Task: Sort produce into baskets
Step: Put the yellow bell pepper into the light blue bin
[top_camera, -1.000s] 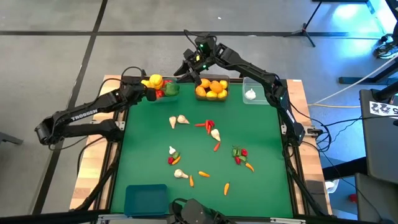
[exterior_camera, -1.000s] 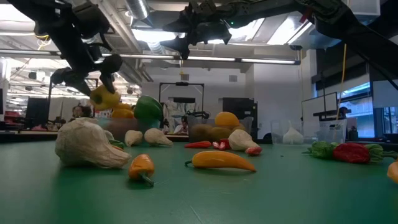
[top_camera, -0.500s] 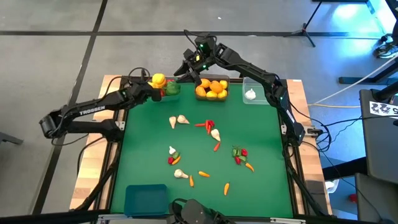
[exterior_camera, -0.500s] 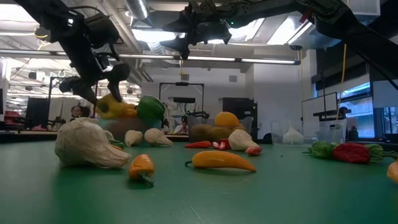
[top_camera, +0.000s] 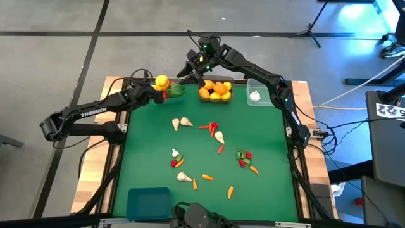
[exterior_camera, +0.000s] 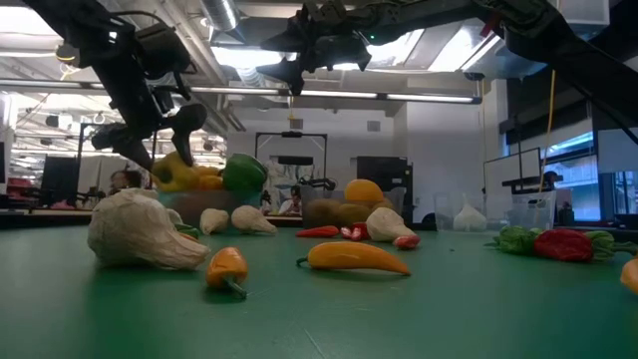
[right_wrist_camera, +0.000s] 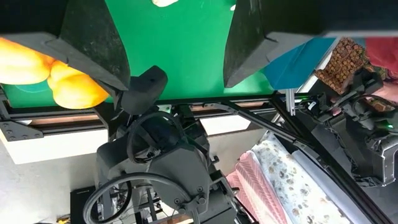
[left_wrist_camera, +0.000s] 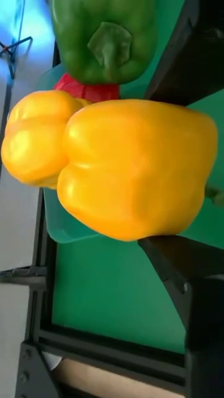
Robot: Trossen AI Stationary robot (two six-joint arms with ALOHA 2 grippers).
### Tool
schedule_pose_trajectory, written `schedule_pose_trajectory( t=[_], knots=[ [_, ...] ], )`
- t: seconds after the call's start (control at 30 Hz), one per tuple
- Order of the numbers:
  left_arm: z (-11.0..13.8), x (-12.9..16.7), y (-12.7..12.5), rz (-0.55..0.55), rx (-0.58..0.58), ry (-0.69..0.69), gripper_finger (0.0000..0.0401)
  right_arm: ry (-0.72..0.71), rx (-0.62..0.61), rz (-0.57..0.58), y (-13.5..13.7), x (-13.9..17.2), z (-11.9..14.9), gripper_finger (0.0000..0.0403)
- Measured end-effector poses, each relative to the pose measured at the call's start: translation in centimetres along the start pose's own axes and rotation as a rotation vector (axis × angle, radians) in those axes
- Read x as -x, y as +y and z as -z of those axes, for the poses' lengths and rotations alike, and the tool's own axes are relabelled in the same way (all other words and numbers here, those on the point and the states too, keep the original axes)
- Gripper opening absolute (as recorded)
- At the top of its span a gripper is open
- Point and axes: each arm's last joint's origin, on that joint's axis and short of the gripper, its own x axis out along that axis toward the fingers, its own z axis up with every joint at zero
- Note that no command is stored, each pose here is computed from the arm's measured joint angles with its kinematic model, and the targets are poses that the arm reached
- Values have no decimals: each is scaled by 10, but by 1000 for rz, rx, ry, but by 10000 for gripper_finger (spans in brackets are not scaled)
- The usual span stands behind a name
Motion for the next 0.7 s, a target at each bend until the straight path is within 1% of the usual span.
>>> schedule_pose_trajectory(
  t=[0.2, 0.3, 0.53, 0.7],
  knots=[
    [1, 0, 0, 17, -1, 21, 372, 0, 0, -1, 0, 0, 0, 255],
    [1, 0, 0, 17, 4, 21, 392, 1, -1, -1, 0, 0, 0, 255],
    [0, 1, 0, 19, -10, 17, 397, 1, -2, -1, 0, 0, 0, 255],
    [-10, 6, -1, 34, -32, -17, 399, 6, -7, -2, 0, 0, 1, 255]
  ],
)
